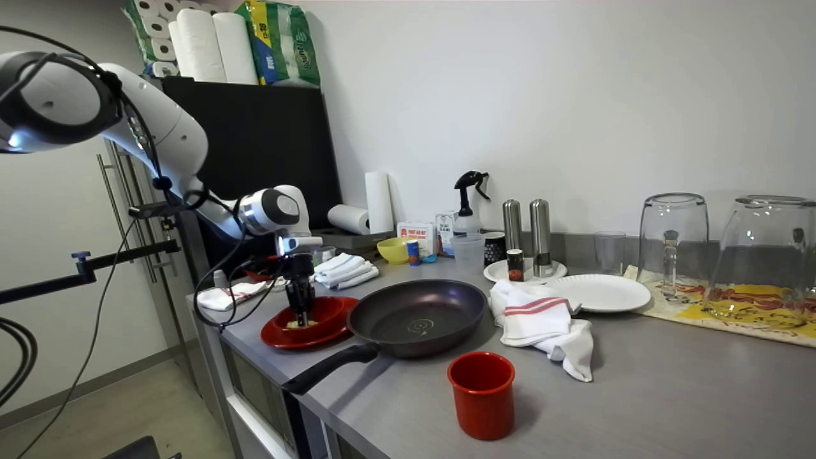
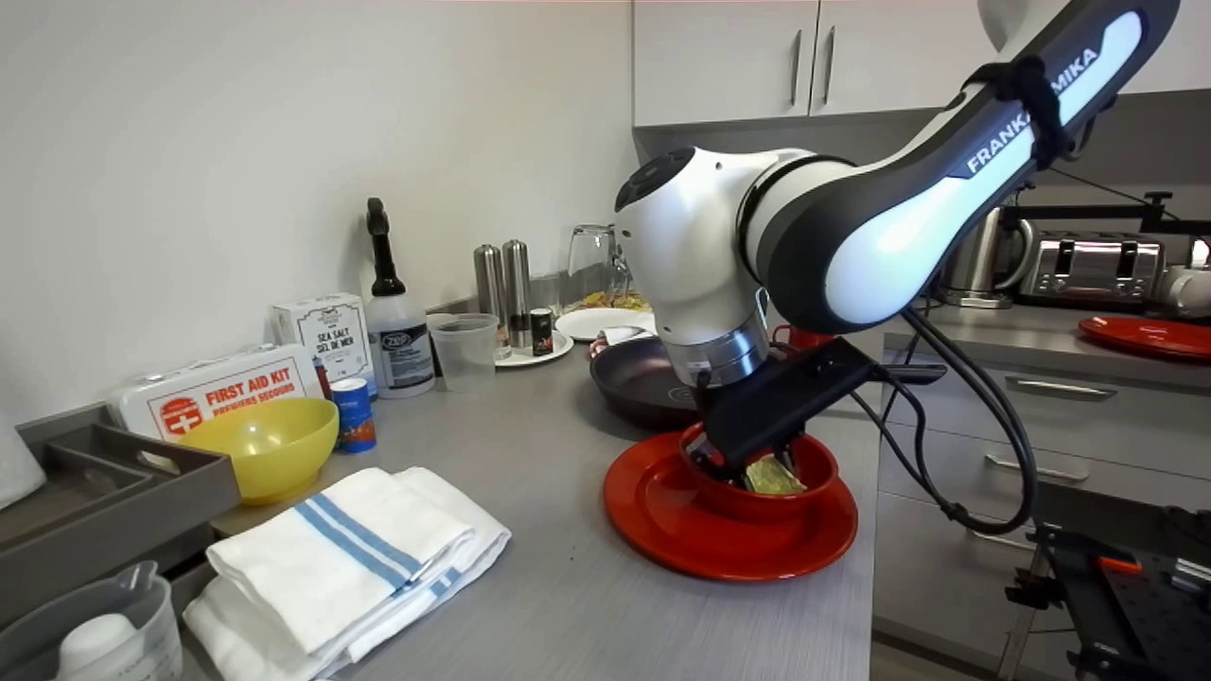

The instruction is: Use the sponge to wipe the red bowl

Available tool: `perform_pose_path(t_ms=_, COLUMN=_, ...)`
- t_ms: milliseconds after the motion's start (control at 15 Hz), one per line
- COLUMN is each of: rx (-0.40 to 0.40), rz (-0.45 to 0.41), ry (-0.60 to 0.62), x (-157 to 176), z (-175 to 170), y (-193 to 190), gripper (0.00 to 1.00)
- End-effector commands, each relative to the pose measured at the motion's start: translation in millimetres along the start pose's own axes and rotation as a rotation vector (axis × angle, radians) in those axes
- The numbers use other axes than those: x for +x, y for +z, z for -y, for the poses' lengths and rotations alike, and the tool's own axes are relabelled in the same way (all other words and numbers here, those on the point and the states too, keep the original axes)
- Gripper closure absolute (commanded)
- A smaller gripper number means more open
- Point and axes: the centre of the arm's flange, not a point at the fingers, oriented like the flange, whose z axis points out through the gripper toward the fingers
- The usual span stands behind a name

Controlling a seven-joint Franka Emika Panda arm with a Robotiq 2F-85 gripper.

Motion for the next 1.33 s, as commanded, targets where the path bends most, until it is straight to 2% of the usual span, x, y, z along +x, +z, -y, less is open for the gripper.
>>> perform_pose_path(t_ms=0, rx=0.06, rz=0.085, ry=0.06, x=4, z=12, y=0, gripper=0.77)
perform_pose_path(t_ms=133, rx=0.15, rz=0.153, ry=0.109, x=8, z=13, y=-7, gripper=0.77)
perform_pose_path(t_ms=333, rx=0.294, rz=0.204, ry=0.187, x=17, z=15, y=-18, gripper=0.77)
perform_pose_path(t_ms=600, rx=0.483, rz=0.242, ry=0.295, x=30, z=16, y=-26, gripper=0.77)
perform_pose_path(t_ms=733, rx=0.549, rz=0.239, ry=0.335, x=36, z=16, y=-28, gripper=0.77)
perform_pose_path(t_ms=1000, rx=0.619, rz=0.224, ry=0.373, x=41, z=15, y=-26, gripper=0.77)
perform_pose_path(t_ms=1267, rx=0.597, rz=0.239, ry=0.381, x=41, z=14, y=-18, gripper=0.77)
